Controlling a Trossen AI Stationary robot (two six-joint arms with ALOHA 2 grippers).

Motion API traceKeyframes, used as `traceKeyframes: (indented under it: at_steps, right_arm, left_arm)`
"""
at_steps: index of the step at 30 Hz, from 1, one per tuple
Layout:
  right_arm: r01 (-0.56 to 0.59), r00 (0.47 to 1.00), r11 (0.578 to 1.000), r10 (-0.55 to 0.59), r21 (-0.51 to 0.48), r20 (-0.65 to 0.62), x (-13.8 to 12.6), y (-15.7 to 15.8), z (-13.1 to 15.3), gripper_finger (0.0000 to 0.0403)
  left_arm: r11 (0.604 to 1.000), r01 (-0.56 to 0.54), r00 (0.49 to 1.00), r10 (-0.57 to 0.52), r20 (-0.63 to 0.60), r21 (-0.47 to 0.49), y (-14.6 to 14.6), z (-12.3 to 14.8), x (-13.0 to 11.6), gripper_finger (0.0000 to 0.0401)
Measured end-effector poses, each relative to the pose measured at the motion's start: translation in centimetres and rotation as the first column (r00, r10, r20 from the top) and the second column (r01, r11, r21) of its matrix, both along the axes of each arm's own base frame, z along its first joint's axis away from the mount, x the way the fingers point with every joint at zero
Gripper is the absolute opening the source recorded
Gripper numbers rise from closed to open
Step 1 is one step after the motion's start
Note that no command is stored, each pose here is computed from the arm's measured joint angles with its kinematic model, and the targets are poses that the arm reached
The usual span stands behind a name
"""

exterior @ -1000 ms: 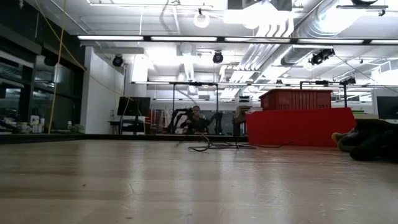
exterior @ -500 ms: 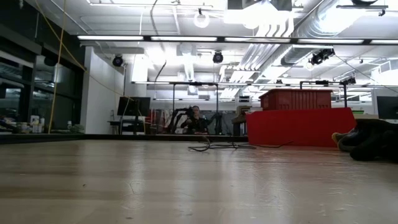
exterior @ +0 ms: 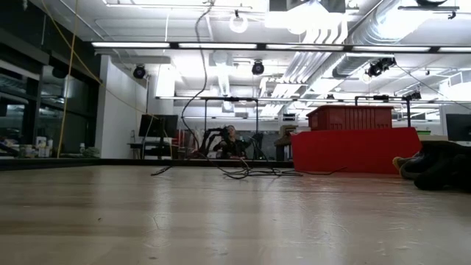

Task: Coil cords
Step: Coil the black wire on the spool

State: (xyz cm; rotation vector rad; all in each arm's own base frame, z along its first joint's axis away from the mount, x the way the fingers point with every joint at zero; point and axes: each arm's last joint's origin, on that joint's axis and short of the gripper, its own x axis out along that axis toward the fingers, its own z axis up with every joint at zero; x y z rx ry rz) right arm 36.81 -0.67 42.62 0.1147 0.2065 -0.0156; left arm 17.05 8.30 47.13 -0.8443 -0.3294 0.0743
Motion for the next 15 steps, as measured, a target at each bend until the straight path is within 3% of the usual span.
traceKeyframes:
  at_steps: [4,8,11,15]
  right_arm:
    - [0.064,0.997,0.998,-0.065,-0.025,-0.051,-1.6,-0.2,0.6,0.0]
    - [0.144,0.985,0.987,-0.15,-0.071,-0.087,-2.7,-0.7,0.8,0.0]
    - [0.187,0.979,0.979,-0.192,-0.078,-0.067,-3.4,-1.5,1.5,0.0]
    - [0.207,0.975,0.975,-0.213,-0.085,-0.065,-4.3,-2.1,1.9,0.0]
  left_arm:
    - [1.0,-0.027,1.0,0.027,0.005,0.015,0.0,0.3,-0.9,0.0]
    - [0.998,0.064,0.998,-0.064,0.0,-0.011,-0.1,0.2,-1.0,0.0]
    - [0.994,0.099,0.994,-0.101,-0.052,-0.04,-0.3,-0.3,-0.8,0.0]
    - [0.997,0.056,0.99,-0.061,-0.127,-0.046,-0.1,-1.1,-0.7,0.0]
